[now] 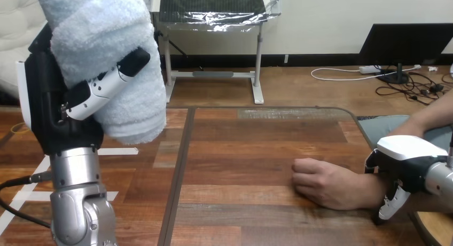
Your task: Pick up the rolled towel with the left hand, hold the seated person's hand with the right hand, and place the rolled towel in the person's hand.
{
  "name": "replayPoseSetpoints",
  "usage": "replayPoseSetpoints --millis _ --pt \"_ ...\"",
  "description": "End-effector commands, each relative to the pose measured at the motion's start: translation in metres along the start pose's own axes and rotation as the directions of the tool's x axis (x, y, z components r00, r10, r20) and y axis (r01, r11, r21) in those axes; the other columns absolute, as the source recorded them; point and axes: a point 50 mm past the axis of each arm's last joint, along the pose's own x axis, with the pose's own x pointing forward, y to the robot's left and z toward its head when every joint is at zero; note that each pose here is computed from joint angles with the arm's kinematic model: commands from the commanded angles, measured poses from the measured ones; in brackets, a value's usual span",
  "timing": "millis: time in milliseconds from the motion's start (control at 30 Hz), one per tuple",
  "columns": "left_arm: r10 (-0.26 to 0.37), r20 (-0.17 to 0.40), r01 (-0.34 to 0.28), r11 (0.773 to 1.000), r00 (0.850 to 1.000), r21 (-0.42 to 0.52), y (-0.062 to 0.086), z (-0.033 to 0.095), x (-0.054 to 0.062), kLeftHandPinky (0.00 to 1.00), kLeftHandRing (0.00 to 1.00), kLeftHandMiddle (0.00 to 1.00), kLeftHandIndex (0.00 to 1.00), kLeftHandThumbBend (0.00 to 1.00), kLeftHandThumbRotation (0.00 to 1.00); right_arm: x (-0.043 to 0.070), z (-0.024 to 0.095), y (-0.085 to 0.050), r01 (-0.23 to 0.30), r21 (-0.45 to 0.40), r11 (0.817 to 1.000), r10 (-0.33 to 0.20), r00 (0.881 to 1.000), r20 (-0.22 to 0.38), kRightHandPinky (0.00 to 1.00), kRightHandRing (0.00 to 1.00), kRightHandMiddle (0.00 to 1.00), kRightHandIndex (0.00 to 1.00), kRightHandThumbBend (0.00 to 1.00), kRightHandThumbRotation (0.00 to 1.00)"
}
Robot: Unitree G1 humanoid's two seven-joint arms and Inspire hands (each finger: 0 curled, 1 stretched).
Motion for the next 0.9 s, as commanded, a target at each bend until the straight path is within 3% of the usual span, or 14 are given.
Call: replayPoseSetpoints --millis 0,300,867 --pt "-0.026 0.097 0.029 0.999 0.995 -0.029 -0.0096 0.0166 0.0144 0.22 0.27 0.34 0.39 0.55 0.0 0.0005 -0.0093 -0.0048 0.005 0.016 1.0 -0.005 0.999 -0.038 0.15 0.23 0.35 0.53 0.91 0.09" --pt "-0.028 0.098 0.031 0.999 0.995 -0.025 -0.0098 0.0165 0.0143 0.22 0.27 0.34 0.39 0.54 0.0 0.0012 -0.009 -0.0052 0.002 0.014 1.0 -0.002 0.999 -0.041 0.17 0.26 0.39 0.52 0.9 0.1" --pt "-0.028 0.099 0.031 0.999 0.995 -0.026 -0.0099 0.0162 0.0146 0.21 0.27 0.34 0.39 0.54 0.0 0.0027 -0.0107 -0.0041 0.008 0.014 1.0 -0.007 0.999 -0.038 0.12 0.2 0.31 0.51 0.9 0.08"
